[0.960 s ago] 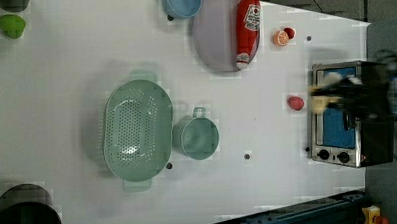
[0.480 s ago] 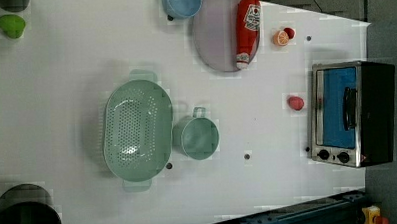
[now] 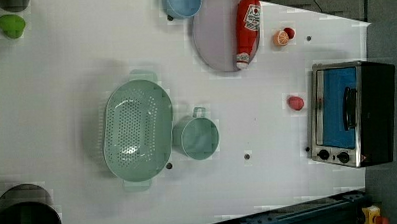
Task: Pick banana from table and place on oven.
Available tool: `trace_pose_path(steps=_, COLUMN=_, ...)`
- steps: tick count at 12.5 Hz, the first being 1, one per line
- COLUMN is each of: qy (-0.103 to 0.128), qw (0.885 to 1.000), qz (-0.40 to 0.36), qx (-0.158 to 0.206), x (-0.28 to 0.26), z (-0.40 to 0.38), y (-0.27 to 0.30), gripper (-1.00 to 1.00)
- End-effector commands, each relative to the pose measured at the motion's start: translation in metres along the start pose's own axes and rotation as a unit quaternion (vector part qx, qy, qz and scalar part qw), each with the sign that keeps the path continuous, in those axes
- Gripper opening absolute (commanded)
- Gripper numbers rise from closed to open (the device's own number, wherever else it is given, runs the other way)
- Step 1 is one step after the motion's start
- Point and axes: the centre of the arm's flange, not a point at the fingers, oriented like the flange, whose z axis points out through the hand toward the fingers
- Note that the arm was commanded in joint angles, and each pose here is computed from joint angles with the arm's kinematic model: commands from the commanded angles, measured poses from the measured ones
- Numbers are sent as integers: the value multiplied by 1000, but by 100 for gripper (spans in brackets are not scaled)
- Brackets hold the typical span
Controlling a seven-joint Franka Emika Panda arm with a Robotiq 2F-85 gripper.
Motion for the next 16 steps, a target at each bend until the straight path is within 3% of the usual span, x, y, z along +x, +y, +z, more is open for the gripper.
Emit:
trace_pose_path(steps=1, qy=20, qw=991, qz=-132, qx=-8, x=11, z=25, y=-14, gripper=-45)
trace_pose_path(steps=3, qy=8, qw=990, qz=-136, qx=-22, x=14, z=51, y=-15, gripper=-18)
trace_pose_path(steps=8, qy=1, qw=989, qz=-144, qx=-25, x=9, z=59, y=-27, gripper=96)
trace_pose_path(steps=12, qy=40, qw=980, qz=-196, qx=20, x=-19, z=-9, y=-90, gripper=100)
trace_pose_path(steps=14, qy=25, qw=985, qz=-168, qx=42, x=-62, z=-50, y=-124, gripper=100)
trace_pose_path(steps=16, qy=-13, qw=994, qz=-97, qx=41, x=-114, z=-89, y=-145, gripper=100)
